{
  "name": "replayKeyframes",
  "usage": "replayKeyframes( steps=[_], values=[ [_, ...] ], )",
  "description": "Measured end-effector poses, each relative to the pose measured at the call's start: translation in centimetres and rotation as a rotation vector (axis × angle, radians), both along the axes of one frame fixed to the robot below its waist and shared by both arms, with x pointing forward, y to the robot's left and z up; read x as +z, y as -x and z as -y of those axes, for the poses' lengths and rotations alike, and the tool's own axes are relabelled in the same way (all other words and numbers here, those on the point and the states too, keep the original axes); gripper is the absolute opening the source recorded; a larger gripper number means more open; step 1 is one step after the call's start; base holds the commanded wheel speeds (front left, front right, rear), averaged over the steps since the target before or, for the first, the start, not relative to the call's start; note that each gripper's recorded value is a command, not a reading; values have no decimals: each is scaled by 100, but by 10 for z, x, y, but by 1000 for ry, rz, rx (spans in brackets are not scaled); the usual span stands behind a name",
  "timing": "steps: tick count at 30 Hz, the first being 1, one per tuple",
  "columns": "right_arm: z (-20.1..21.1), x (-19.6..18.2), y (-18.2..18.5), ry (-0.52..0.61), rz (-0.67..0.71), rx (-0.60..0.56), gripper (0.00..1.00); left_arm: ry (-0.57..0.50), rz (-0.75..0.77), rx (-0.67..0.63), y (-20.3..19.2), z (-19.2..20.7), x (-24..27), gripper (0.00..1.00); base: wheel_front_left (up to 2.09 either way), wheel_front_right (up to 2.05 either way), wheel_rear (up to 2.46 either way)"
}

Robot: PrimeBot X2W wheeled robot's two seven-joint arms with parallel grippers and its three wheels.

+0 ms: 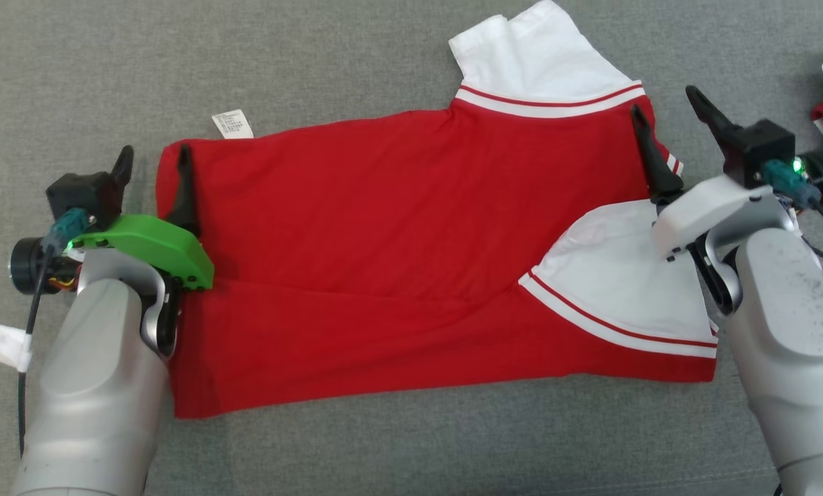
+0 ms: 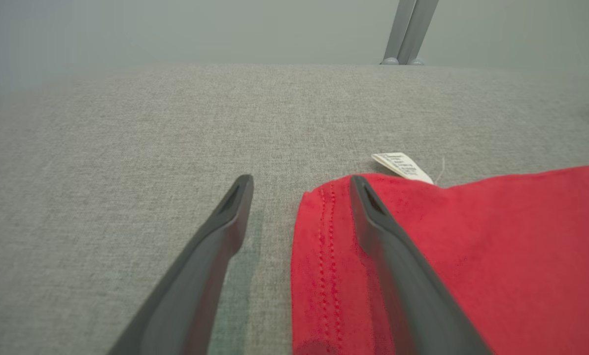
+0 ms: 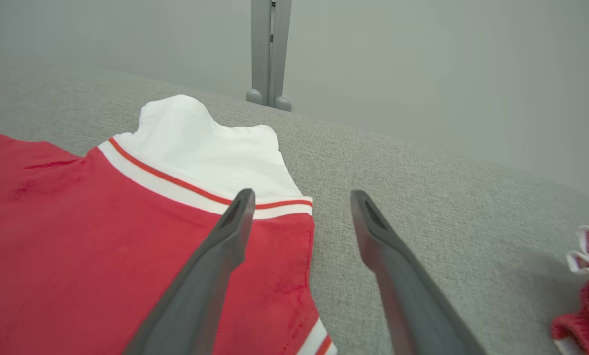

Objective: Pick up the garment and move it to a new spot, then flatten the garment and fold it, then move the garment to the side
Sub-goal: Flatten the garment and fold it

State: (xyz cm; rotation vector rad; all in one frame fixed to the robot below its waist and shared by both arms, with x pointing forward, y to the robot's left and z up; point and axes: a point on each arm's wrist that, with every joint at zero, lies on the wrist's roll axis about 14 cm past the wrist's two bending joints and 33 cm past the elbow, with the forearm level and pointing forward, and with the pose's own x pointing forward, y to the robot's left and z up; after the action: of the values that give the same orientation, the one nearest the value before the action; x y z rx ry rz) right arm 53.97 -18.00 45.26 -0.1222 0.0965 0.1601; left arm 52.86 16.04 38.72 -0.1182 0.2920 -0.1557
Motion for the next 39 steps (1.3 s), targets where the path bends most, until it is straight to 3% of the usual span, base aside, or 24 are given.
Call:
replayKeyframes(
  steps=[4,6,7,8,17,26,33,34,35,39],
  values=[
    [0,-4,-20,51,-24,18,100,4,-71,-36,-4,11,-23,100,0,0,0],
    [-3,-5,-30,72,-35,29,100,-5,-87,-39,-6,9,-29,42,0,0,0],
    [-6,-4,-35,80,-35,37,100,-9,-89,-38,-8,7,-31,7,0,0,0],
    [-9,-4,-40,96,-43,50,100,-17,-94,-41,-8,6,-33,0,0,0,0],
    [-34,-10,-84,129,-145,87,100,-6,-87,-37,-7,4,-30,0,0,0,0],
    [-63,-40,-113,112,-276,114,100,15,27,-40,-12,2,3,0,0,0,0],
    [-68,-67,-119,97,-383,94,100,20,15,-24,-4,-4,-2,0,0,0,0],
    [-70,-69,-119,94,-391,94,77,20,15,-24,-3,-5,-2,0,0,0,0],
    [-71,-69,-119,88,-394,94,0,21,16,-22,-3,-5,-1,0,0,0,0],
    [-68,-57,-124,63,-316,83,0,31,39,-14,-6,-7,6,0,0,0,0]
  ],
)
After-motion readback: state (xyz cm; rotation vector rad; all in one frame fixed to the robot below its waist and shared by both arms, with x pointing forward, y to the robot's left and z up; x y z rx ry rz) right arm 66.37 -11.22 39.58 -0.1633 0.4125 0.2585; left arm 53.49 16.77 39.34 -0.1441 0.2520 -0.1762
